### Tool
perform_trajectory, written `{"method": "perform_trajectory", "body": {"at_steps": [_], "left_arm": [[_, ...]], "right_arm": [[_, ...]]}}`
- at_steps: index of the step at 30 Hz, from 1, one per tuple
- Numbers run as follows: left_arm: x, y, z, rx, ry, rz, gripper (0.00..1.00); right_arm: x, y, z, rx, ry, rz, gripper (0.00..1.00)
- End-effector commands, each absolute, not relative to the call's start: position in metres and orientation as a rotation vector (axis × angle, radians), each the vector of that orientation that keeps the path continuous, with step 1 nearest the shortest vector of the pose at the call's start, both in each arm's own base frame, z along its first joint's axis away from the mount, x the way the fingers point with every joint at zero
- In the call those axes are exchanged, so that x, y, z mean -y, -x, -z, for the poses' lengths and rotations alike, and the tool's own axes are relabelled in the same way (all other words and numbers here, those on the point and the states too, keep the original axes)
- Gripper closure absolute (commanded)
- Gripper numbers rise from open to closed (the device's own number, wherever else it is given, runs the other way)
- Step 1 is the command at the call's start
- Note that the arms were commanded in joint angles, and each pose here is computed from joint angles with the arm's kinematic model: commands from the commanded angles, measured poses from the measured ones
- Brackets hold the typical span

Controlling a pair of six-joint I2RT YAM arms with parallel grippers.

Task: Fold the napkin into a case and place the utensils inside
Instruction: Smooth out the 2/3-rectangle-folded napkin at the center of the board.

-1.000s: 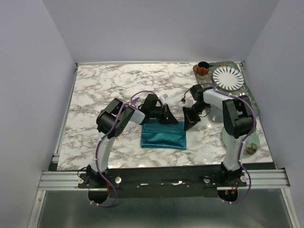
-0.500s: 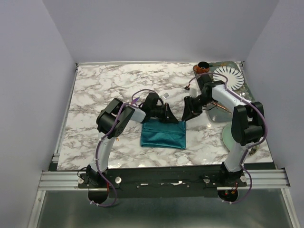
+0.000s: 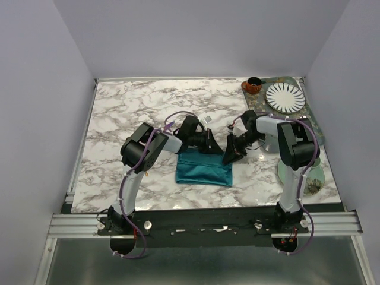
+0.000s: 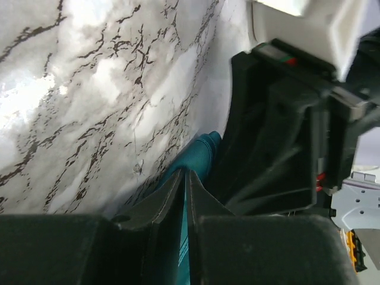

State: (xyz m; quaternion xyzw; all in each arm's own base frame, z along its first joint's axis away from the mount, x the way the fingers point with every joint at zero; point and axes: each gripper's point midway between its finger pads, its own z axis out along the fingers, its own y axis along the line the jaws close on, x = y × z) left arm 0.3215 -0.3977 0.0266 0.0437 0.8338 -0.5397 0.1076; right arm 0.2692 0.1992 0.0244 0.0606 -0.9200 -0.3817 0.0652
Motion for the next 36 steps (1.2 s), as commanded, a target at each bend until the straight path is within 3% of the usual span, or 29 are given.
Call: {"method": "perform_trajectory", "body": {"at_steps": [1,7,10,17,27,33,36], "left_arm": [[0.386,-0.320,-0.015,-2.468,-0.140,1.553,0.62],[0.378,-0.307,-0.053,-2.343,-0.225,1.721,0.39],[0.366,-0.308,-0.045,-2.362,-0.162,1.738,0.36],[0.326,-0.319,-0.021,-2.387,-0.013,1.764,0.36],[0.284,-0.318,-0.039,-2.282,0.047,1.851,0.37],[0.267,-0.322,-0.051,-2.228,0.031,1.828,0.40],[0.266,-0.331,-0.074,-2.126,-0.142,1.773,0.43]], "right_arm": [[-0.190,-0.267,0.010,2.777,-0.084,1.035,0.70],[-0.184,-0.266,0.020,2.782,-0.040,0.969,0.70],[-0.181,-0.265,0.023,2.789,-0.036,0.947,0.70],[-0.174,-0.263,0.028,2.785,0.001,0.920,0.71],[-0.170,-0.264,0.029,2.801,-0.006,0.899,0.71],[-0.168,-0.263,0.030,2.813,-0.026,0.889,0.72],[-0.168,-0.263,0.028,2.818,-0.039,0.893,0.74]]}}
